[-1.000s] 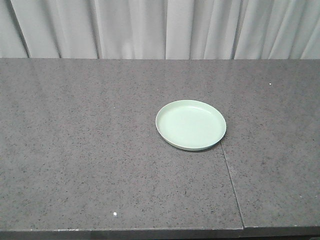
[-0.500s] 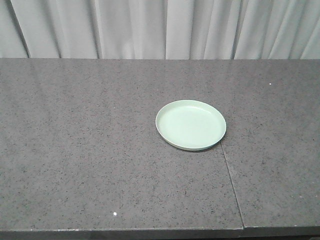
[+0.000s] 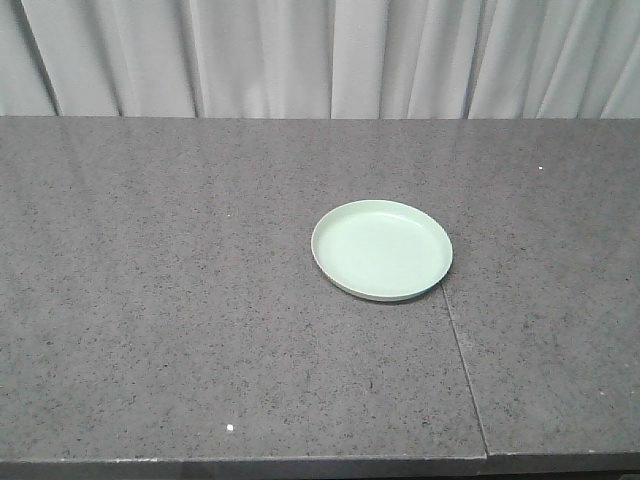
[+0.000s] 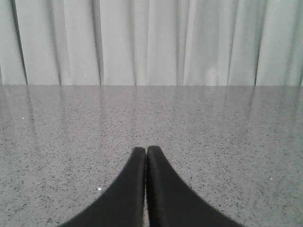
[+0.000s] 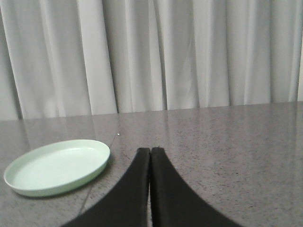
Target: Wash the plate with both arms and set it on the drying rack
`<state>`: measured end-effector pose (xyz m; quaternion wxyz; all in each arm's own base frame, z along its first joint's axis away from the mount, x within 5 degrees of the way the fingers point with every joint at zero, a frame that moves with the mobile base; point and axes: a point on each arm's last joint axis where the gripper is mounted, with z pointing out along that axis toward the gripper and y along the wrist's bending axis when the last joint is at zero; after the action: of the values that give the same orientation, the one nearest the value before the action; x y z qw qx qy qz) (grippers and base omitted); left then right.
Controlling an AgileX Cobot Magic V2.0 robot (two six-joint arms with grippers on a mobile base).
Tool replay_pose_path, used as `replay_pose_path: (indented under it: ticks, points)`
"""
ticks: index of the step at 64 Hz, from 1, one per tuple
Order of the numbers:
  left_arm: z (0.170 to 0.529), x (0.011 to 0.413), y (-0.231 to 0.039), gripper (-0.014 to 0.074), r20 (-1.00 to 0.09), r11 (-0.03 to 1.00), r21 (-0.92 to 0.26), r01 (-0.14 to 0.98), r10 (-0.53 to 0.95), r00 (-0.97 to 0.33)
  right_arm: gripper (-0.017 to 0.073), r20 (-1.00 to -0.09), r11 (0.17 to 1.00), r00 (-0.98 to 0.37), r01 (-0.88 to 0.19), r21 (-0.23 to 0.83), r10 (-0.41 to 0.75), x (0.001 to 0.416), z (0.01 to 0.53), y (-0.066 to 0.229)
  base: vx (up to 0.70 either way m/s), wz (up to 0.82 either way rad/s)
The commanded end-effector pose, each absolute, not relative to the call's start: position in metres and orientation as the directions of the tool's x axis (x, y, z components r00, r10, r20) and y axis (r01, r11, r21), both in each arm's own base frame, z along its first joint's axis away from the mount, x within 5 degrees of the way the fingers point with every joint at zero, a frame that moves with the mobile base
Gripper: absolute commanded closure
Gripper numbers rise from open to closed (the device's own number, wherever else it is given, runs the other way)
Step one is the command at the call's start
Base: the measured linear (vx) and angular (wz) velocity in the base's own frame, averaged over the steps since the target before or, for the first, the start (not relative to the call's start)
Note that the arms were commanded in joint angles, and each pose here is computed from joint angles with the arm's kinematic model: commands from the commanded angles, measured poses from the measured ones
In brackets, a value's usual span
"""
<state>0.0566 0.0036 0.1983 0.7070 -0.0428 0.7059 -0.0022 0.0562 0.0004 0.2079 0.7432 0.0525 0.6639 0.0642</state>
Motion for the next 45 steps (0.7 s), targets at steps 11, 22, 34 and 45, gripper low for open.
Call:
replay_pose_path:
  ticks: [11,22,34,45]
  points:
    - [0.199,0.056,0.003,0.0599,-0.995,0.996,-0.072,-0.043,-0.069,0.071,0.0567,-0.822,0.857,0.244,-0.116,0.502,0.514,0.050,0.233,-0.003,0.00,0.00]
    - [0.199,0.056,0.003,0.0599,-0.995,0.996,-0.072,-0.043,-0.069,0.071,0.0508,-0.861,0.885,0.206,-0.120,0.449,0.465,0.041,0.275,0.001,0.00,0.00]
    - [0.199,0.056,0.003,0.0599,-0.995,0.996,-0.072,-0.043,-0.069,0.071,0.0210,-0.914,0.922,0.119,-0.079,0.379,0.387,0.049,0.309,0.002,0.00,0.00]
    - [0.199,0.056,0.003,0.0599,-0.995,0.996,-0.072,-0.043,-0.069,0.071,-0.0043,-0.904,0.918,0.157,-0.078,0.389,0.397,0.063,0.316,0.001,0.00,0.00]
